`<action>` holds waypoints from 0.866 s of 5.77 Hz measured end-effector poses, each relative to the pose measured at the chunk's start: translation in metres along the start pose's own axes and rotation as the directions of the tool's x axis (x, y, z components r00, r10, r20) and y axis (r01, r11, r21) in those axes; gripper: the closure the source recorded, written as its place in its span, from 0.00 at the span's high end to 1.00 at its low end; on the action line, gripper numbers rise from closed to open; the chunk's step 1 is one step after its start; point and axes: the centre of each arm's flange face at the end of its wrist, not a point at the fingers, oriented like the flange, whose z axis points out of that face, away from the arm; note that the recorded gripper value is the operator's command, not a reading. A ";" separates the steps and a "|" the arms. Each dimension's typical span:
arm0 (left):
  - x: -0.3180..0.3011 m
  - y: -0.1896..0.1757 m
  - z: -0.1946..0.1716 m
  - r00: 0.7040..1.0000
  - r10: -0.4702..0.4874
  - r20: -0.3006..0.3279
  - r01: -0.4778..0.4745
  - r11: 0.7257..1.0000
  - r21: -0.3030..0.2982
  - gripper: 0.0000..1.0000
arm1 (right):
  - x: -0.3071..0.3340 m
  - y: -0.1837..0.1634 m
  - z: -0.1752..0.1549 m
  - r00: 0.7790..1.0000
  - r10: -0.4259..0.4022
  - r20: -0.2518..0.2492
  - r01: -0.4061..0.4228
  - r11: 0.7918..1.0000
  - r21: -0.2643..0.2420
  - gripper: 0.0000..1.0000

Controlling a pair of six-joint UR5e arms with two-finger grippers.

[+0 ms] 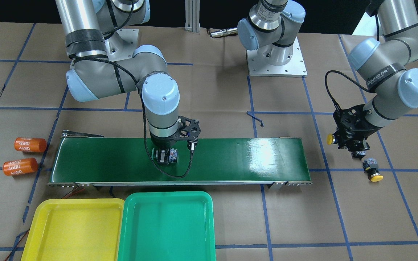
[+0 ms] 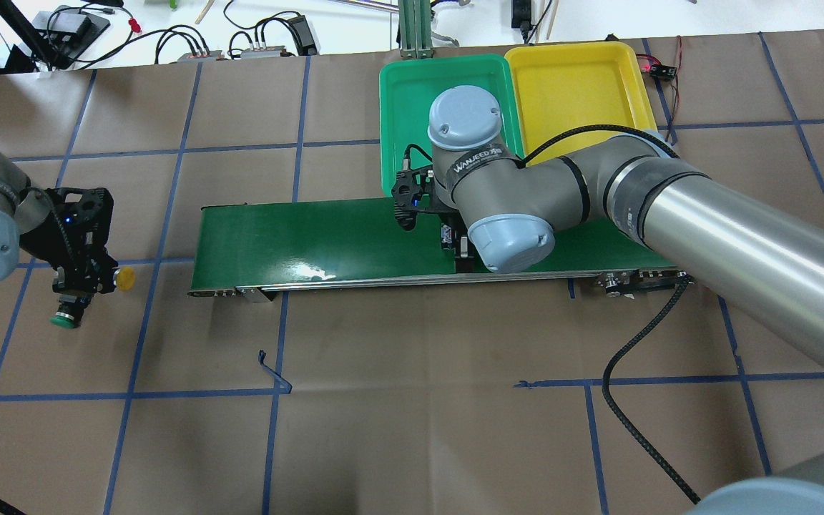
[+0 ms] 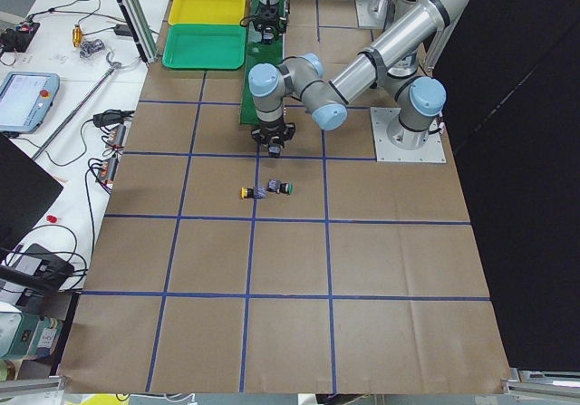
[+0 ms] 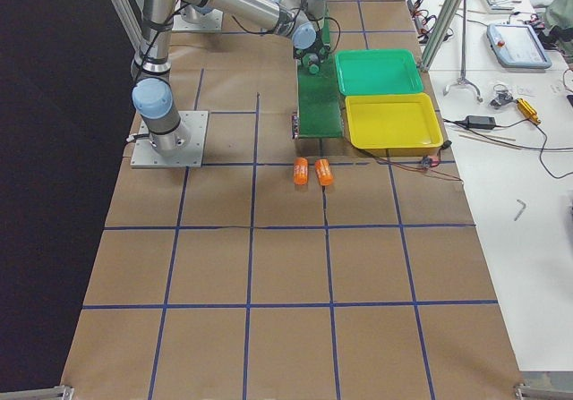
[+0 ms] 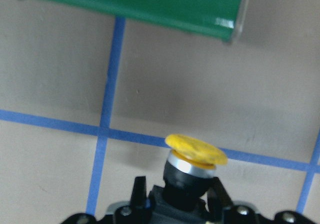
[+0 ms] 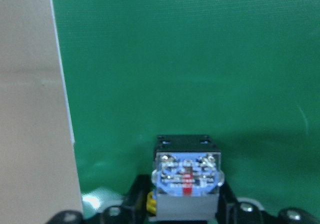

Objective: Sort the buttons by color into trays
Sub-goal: 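Carry green button to green tray with right while left carries yellow button, then release green button in green tray while left sets yellow button on belt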

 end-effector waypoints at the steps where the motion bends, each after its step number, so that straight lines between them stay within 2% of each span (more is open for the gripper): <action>1: -0.002 -0.046 -0.021 0.999 -0.047 0.012 0.047 0.999 0.003 0.01 | 0.006 0.014 -0.011 1.000 0.007 -0.021 -0.007 1.000 -0.007 0.13; 3: 0.002 -0.126 -0.013 1.000 -0.018 -0.005 0.018 1.000 0.015 0.02 | 0.029 0.024 -0.055 0.993 0.012 -0.120 -0.010 1.000 0.016 0.14; 4: 0.005 -0.156 0.000 1.000 0.020 -0.011 -0.020 1.000 0.012 0.62 | 0.051 0.017 -0.068 0.987 -0.006 -0.162 0.011 1.000 0.027 0.15; 5: 0.006 -0.174 0.010 0.999 0.051 -0.004 -0.051 0.999 0.008 0.98 | 0.079 0.007 -0.059 0.981 -0.032 -0.190 0.038 0.999 0.031 0.16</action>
